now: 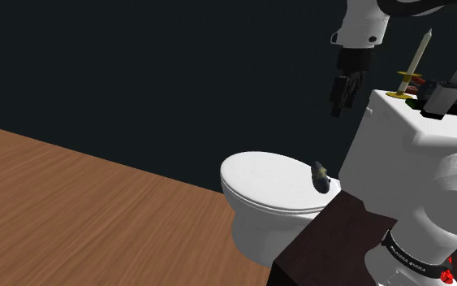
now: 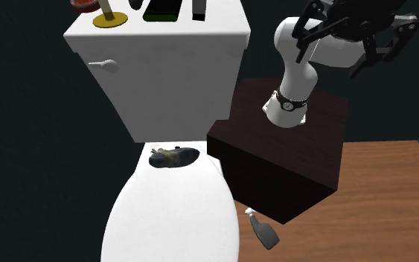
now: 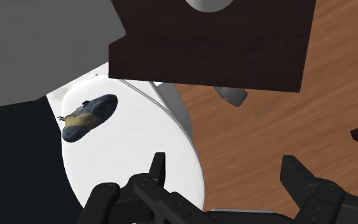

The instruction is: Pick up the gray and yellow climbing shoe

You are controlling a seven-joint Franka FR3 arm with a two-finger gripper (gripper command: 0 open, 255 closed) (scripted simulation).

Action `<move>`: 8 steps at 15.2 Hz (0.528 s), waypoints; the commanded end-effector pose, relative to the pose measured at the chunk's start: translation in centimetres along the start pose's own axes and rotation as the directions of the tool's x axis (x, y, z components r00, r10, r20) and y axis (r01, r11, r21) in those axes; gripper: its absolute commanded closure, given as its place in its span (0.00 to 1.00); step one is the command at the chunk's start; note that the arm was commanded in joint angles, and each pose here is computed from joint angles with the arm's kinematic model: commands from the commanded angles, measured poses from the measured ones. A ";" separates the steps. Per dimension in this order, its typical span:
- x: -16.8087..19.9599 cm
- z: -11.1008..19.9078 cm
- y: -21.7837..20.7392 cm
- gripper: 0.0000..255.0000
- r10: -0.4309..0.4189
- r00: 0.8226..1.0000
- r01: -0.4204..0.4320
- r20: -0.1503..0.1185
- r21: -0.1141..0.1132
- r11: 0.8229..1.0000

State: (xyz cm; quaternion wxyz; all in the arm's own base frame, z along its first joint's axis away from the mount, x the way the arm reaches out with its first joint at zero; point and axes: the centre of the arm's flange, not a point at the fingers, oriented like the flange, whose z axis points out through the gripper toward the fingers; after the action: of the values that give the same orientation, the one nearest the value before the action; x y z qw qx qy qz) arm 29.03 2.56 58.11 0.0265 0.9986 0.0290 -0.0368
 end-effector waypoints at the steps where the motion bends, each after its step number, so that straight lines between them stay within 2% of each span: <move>1: 0.0 0.0 0.0 0.00 0.000 1.000 0.000 0.000 0.000 1.000; 8: 2.9 6.5 6.7 0.00 0.146 0.989 -0.145 -0.012 0.064 0.987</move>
State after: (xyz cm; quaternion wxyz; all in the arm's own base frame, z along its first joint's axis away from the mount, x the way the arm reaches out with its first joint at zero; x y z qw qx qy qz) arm 31.43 -3.31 52.59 0.0016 0.9990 -0.0340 -0.0301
